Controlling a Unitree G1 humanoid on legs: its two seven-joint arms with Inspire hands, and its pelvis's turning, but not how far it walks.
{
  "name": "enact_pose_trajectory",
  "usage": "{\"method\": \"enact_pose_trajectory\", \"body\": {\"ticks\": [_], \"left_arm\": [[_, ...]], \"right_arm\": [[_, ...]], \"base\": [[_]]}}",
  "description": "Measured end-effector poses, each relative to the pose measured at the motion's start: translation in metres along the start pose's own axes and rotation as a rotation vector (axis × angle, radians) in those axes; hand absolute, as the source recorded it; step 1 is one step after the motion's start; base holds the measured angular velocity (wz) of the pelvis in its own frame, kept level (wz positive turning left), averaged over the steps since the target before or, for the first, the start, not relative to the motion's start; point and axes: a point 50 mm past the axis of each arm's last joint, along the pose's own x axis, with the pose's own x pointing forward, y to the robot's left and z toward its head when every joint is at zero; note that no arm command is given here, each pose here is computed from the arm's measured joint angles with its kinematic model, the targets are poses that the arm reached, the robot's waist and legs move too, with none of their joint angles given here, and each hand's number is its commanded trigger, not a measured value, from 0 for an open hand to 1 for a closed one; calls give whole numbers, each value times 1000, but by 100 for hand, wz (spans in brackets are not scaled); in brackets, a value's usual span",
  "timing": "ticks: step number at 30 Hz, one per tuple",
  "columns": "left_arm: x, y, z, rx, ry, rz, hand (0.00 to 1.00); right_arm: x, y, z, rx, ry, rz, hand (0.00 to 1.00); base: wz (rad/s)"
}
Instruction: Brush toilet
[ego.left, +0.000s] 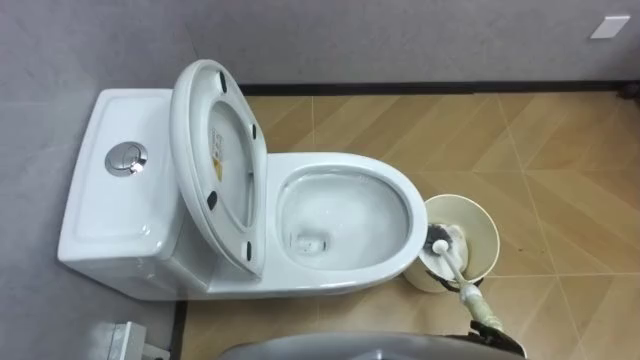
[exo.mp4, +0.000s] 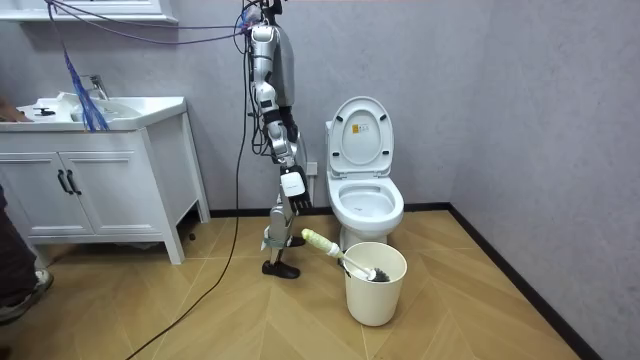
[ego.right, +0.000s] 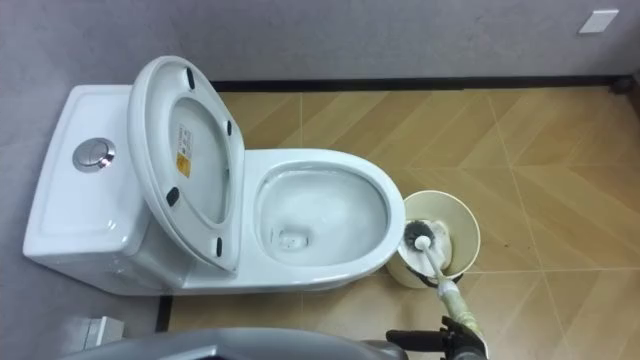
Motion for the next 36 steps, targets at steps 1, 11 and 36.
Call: {"method": "enact_pose_trajectory", "body": {"ticks": [1,11,36], "left_arm": [[0,0,-1,0,2,0,0],[-1,-1,-3,37,4,0,0],[1,9,19,73,-117,56,0]], "right_arm": [[0,0,0,0,0,-3,0],[0,-2,0,-63,-7,-56,0],[-1,-4,30,-251,-175,-228,0]], "base": [[0],[0],[1]]}}
